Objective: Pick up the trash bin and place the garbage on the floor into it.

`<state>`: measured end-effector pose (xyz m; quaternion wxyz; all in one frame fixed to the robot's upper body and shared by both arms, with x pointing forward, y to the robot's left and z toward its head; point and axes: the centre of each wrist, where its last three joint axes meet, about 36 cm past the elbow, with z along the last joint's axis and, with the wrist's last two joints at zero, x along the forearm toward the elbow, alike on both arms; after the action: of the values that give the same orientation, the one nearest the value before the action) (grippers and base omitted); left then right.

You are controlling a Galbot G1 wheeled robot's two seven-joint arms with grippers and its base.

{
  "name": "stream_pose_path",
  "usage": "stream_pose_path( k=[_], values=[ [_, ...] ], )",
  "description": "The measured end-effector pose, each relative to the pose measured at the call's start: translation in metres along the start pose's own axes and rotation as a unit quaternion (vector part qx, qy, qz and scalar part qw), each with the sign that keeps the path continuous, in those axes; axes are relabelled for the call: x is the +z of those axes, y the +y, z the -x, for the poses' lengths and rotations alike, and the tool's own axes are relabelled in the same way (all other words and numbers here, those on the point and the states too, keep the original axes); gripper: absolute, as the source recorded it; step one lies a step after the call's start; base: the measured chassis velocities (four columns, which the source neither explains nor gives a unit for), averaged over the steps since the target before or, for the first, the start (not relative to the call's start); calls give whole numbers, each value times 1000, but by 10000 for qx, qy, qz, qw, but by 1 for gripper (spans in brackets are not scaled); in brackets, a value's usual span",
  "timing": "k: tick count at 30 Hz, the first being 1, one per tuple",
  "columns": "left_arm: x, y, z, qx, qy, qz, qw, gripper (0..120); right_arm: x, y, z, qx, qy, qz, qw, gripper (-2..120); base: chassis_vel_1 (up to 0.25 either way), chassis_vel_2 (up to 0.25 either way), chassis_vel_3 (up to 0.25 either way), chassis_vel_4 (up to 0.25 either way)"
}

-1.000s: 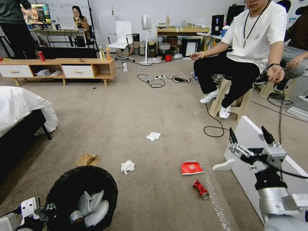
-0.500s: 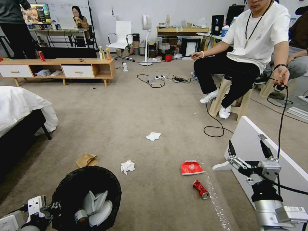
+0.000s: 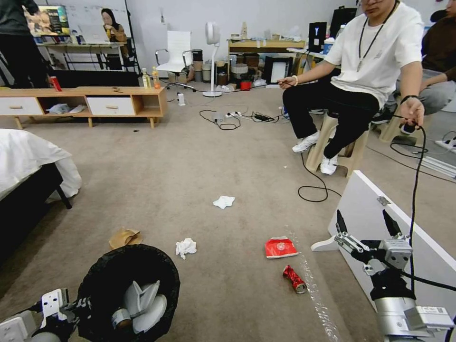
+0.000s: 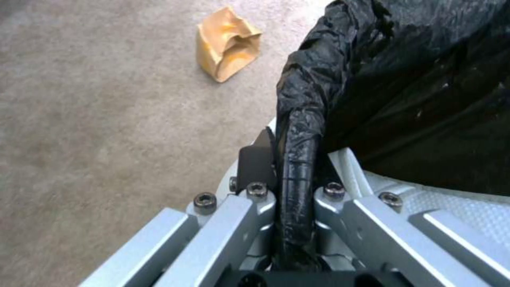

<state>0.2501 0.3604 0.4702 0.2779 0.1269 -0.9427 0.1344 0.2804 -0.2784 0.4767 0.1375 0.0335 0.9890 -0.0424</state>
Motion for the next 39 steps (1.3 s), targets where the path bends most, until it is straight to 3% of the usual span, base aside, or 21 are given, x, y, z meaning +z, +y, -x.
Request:
stream_pose_path(
  k=[17,39],
  values=[
    [-1,3,-3,-39,-11,5,10000,3,3,1,-1,-29,-25,-10,10000,100,-85,-82,-79,-84],
    [0,7,-10,-90,9,25,10000,3,8,4,-10,-122,-83,25,9999,100,0,0,0,0]
  ],
)
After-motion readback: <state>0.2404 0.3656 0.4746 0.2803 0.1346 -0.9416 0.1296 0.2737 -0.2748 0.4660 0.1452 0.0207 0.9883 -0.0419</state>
